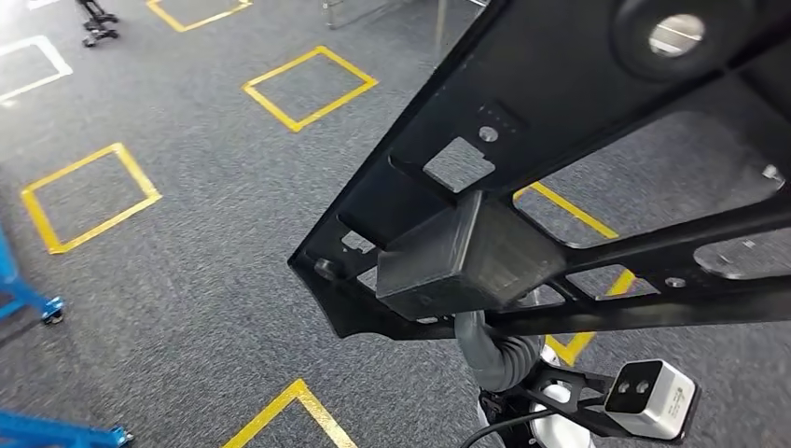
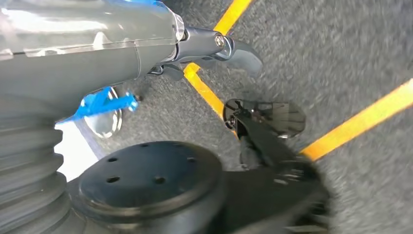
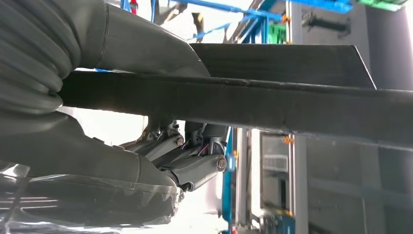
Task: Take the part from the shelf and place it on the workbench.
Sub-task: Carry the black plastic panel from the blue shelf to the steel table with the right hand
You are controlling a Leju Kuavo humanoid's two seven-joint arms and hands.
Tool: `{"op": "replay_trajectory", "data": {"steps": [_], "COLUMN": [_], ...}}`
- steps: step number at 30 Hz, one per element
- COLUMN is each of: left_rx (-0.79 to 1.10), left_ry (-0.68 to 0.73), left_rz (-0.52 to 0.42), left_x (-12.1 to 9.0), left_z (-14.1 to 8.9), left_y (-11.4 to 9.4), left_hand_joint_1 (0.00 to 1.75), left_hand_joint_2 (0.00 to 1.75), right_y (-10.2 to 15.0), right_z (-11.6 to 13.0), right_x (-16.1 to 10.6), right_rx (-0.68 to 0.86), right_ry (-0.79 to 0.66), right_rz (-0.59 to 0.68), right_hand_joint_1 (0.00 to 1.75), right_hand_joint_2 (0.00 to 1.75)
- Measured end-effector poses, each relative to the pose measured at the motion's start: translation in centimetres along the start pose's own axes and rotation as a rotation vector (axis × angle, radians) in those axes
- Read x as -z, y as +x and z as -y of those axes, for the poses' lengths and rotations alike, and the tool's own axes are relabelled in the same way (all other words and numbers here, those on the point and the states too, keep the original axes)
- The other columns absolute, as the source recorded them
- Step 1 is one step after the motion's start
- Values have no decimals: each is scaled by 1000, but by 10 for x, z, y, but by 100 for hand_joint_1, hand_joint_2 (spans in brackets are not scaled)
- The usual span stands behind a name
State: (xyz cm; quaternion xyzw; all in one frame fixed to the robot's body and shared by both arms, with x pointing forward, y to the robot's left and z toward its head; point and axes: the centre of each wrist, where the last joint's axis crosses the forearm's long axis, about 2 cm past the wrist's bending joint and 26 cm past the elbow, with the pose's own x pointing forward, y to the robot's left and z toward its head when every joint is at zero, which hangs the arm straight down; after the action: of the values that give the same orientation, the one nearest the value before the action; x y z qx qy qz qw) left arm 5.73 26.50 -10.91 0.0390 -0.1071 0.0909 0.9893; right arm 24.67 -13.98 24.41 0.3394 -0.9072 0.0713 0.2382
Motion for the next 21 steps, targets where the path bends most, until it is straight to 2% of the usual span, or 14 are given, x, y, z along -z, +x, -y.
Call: {"op": "replay_trajectory", "data": {"steps": [21], "left_rx": [-25], "left_ry": [4], "left_rz": [-22], "left_x": [-1], "left_z": [5], "left_y": [-3], "left_hand_joint_1": [0], "left_hand_joint_2": [175], "right_y": [6], "right_z": [-10], "right_x": [1], "right_rx": [60], "right_ry": [80], "right_rz": [7], "right_hand_joint_1": [175], "right_hand_joint_2": [175]}}
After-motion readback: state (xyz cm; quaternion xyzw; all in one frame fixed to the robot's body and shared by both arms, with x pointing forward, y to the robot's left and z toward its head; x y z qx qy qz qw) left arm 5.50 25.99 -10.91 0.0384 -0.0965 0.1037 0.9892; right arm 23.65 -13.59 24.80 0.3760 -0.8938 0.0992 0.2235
